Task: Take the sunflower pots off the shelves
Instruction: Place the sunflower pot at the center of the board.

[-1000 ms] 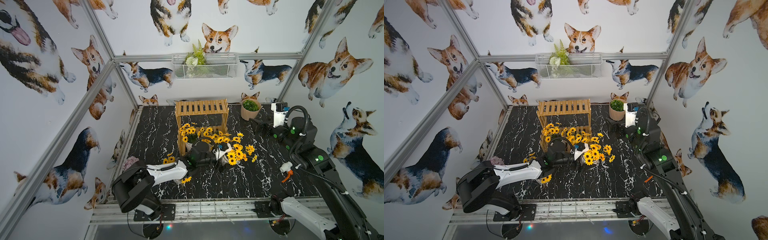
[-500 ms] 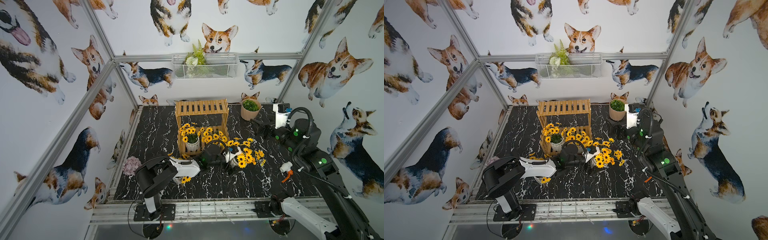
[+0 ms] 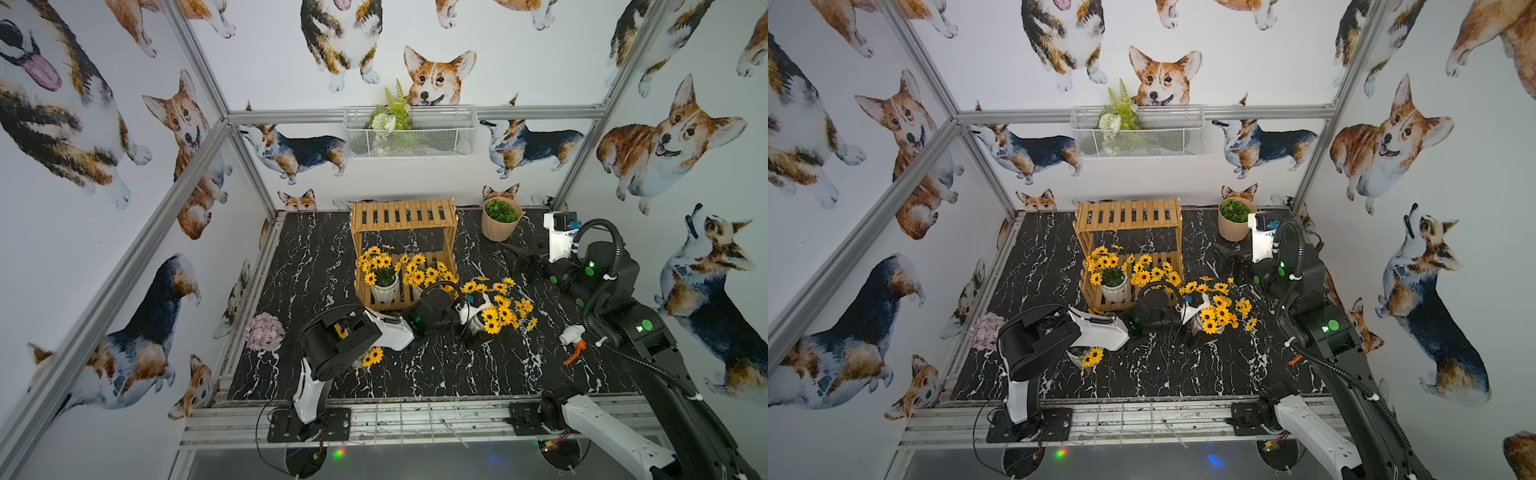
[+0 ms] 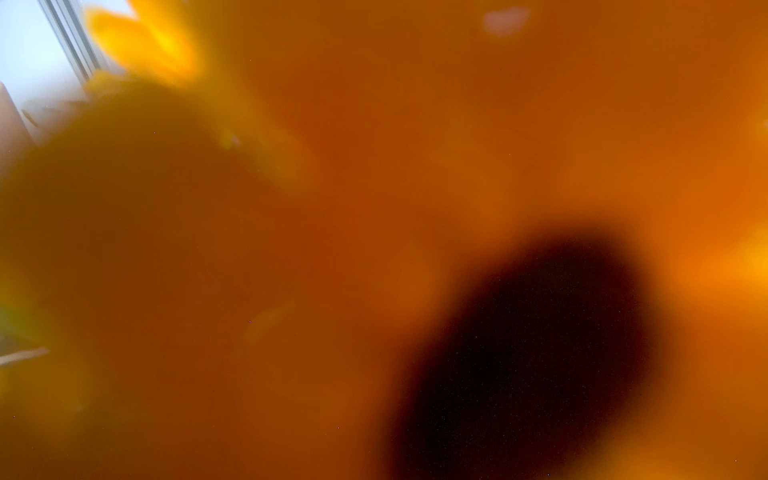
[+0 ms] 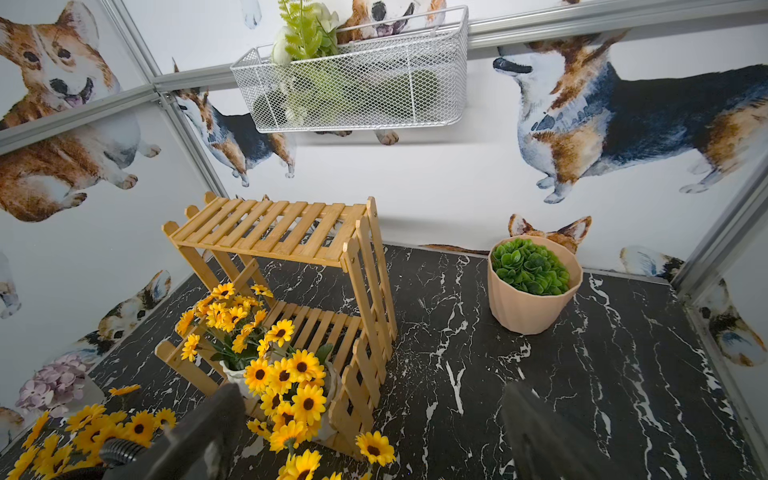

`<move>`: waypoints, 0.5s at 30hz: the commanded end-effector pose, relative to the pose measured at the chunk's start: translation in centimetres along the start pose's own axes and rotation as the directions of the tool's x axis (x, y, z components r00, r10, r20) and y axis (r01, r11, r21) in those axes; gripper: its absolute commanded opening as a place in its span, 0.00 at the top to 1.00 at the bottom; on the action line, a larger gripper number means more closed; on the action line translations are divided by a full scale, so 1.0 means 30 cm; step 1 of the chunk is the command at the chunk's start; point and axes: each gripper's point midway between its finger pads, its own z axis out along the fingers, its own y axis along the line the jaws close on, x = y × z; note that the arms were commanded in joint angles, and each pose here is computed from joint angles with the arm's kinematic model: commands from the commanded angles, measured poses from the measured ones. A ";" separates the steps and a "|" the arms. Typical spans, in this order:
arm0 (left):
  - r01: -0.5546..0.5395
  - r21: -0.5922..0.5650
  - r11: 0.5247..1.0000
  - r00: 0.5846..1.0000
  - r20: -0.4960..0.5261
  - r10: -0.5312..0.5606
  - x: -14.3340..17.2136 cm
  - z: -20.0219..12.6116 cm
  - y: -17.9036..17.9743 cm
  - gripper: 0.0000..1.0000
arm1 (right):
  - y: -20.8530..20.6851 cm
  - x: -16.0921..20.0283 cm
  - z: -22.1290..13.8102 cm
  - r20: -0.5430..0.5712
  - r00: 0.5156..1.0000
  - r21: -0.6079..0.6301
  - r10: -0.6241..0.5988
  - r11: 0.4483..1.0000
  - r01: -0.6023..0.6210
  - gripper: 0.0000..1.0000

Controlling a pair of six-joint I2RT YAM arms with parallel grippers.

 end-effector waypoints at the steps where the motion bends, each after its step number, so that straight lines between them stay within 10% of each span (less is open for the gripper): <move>1: -0.055 0.007 0.998 0.995 0.082 0.054 -0.055 0.011 -0.006 1.00 | 0.003 0.006 -0.006 0.000 1.000 -0.006 0.013 1.000 -0.013 0.00; 15: -0.053 -0.031 0.998 0.996 0.068 0.055 0.031 0.050 0.015 1.00 | -0.003 0.020 -0.012 -0.006 1.000 0.002 0.011 1.000 -0.011 0.00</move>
